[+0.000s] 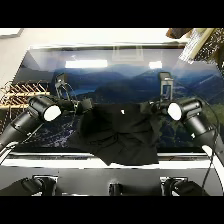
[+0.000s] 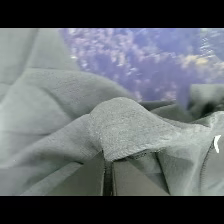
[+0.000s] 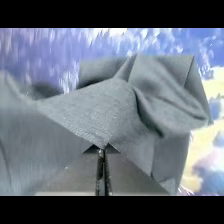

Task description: Fold the clothes and pants, and hang the long-sleeved shirts on hangers.

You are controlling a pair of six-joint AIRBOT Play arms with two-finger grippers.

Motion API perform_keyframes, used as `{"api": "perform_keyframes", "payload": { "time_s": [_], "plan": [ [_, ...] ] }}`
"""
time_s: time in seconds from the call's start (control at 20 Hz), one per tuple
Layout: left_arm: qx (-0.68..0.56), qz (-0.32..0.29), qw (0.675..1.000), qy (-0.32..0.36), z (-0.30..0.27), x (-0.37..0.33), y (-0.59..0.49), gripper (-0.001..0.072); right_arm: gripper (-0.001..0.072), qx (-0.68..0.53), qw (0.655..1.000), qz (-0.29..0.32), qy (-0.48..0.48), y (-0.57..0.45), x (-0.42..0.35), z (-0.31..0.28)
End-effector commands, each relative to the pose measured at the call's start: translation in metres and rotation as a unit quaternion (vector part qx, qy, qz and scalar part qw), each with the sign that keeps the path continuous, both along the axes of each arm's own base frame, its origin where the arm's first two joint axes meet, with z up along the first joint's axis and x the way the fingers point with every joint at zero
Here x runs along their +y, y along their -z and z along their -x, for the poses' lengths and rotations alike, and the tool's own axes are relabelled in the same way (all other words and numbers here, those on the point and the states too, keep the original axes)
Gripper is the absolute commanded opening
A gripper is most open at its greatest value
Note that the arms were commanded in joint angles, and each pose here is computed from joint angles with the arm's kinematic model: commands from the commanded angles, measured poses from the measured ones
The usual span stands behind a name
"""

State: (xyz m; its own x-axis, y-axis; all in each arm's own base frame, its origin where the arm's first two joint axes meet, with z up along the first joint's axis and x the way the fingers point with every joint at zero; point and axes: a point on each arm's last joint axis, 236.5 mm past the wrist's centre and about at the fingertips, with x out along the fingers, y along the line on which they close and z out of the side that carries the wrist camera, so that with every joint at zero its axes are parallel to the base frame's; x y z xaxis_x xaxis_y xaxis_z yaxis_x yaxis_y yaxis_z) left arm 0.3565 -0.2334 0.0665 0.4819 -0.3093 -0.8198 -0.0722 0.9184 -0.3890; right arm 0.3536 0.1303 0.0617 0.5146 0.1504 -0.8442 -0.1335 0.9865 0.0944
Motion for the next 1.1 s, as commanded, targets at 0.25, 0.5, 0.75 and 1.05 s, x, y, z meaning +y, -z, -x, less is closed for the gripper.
{"api": "perform_keyframes", "payload": {
  "time_s": [0.25, 0.5, 0.75, 1.05],
  "plan": [
    [0.017, -0.065, 0.997, 0.039, 0.012, 0.016, 0.013, 0.0019, 0.0021, -0.003, 0.998, -0.016, 0.061, -0.025, -0.011, 0.058],
    [0.012, -0.070, 0.996, 0.058, 0.015, 0.011, 0.012, 0.0023, 0.0023, 0.015, 0.998, -0.037, 0.046, -0.023, 0.002, 0.065],
    [0.045, -0.102, 0.992, 0.060, 0.023, 0.037, -0.002, 0.0323, 0.0024, 0.012, 0.998, -0.044, 0.035, -0.024, 0.007, 0.064],
    [0.045, -0.155, 0.987, 0.007, 0.046, 0.157, -0.056, 0.0340, 0.0024, 0.029, 0.999, -0.021, 0.018, -0.011, 0.008, 0.063]
  ]
}}
